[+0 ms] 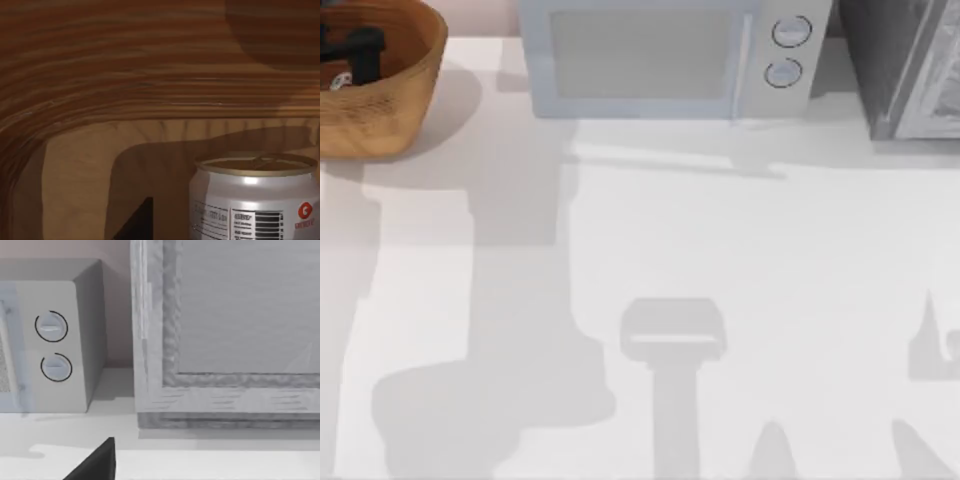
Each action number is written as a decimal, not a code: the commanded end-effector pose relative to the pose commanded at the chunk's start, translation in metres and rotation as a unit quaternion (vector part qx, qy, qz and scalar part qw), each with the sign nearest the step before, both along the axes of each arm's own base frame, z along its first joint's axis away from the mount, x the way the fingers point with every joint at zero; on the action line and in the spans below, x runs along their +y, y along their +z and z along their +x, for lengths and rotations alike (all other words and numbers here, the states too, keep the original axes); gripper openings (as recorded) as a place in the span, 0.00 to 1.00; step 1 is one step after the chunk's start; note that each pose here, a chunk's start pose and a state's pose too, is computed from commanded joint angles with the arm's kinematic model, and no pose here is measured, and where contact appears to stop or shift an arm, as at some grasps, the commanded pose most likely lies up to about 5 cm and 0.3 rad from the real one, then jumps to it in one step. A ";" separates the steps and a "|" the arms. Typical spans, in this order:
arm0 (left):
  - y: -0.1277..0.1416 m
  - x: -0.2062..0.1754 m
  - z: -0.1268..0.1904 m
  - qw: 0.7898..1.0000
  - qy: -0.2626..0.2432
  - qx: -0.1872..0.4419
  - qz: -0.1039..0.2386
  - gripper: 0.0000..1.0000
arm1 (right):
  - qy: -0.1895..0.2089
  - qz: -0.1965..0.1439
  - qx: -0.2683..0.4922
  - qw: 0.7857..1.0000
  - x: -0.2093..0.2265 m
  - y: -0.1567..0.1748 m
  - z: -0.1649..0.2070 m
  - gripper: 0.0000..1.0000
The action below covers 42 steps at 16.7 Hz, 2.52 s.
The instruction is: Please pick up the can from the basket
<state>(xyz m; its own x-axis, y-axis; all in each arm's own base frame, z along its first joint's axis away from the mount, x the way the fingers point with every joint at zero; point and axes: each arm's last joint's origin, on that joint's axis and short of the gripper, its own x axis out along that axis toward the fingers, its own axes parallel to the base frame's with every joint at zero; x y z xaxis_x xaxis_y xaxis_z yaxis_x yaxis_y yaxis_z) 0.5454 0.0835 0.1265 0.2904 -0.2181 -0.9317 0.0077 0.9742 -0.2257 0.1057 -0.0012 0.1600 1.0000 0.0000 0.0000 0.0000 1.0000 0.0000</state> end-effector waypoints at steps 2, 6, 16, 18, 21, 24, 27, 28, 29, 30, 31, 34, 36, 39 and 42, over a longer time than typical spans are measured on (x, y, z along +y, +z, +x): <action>0.000 0.000 0.000 1.000 0.000 0.000 0.000 0.47 | 0.000 0.000 0.000 1.000 0.000 0.000 0.000 1.00; 0.000 0.000 0.000 1.000 0.000 0.000 0.000 0.17 | 0.000 0.000 0.000 1.000 0.000 0.000 0.000 1.00; 0.000 0.000 0.000 1.000 0.000 0.000 0.000 0.00 | 0.000 0.000 0.000 1.000 0.000 0.000 0.000 1.00; 0.020 -0.003 -0.001 1.000 -0.002 -0.019 0.000 0.00 | 0.000 0.000 0.000 1.000 0.000 0.000 0.000 1.00; 0.025 -0.003 -0.002 1.000 0.006 -0.013 0.006 0.00 | 0.000 0.000 0.000 1.000 0.000 0.000 0.000 1.00; 0.053 -0.006 -0.007 0.999 0.015 -0.024 0.025 0.00 | 0.000 0.000 0.000 1.000 0.000 0.000 0.000 1.00; 0.105 -0.016 -0.023 0.996 0.019 -0.064 0.052 0.00 | 0.000 0.000 0.000 1.000 0.000 0.000 0.000 1.00; 0.126 -0.021 -0.033 0.994 0.020 -0.082 0.062 0.00 | 0.000 0.000 0.000 1.000 0.000 0.000 0.000 1.00; 0.147 -0.026 -0.046 0.992 0.021 -0.104 0.071 0.00 | 0.000 0.000 0.000 1.000 0.000 0.000 0.000 1.00; 0.169 -0.031 -0.062 0.988 0.023 -0.127 0.080 0.00 | 0.000 0.000 0.000 1.000 0.000 0.000 0.000 1.00; 0.189 -0.037 -0.082 0.984 0.024 -0.151 0.088 0.00 | 0.000 0.000 0.000 1.000 0.000 0.000 0.000 1.00; 0.237 -0.053 -0.157 0.967 0.030 -0.231 0.108 0.00 | 0.000 0.000 0.000 1.000 0.000 0.000 0.000 1.00; 0.249 -0.062 -0.215 0.951 0.035 -0.284 0.117 0.00 | 0.000 0.000 0.000 1.000 0.000 0.000 0.000 1.00; 0.236 -0.073 -0.301 0.924 0.043 -0.359 0.123 0.00 | 0.000 0.000 0.000 1.000 0.000 0.000 0.000 1.00; 0.195 -0.079 -0.369 0.893 0.051 -0.430 0.121 0.00 | 0.000 0.000 0.000 1.000 0.000 0.000 0.000 1.00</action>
<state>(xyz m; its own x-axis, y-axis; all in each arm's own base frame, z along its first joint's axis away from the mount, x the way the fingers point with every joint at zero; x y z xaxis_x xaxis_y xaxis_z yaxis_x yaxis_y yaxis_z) 0.1760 0.0043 0.3211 0.9283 0.0285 -0.3707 -0.0153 0.9991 0.0386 0.1057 -0.0012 0.1600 1.0000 0.0000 0.0000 0.0000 1.0000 0.0000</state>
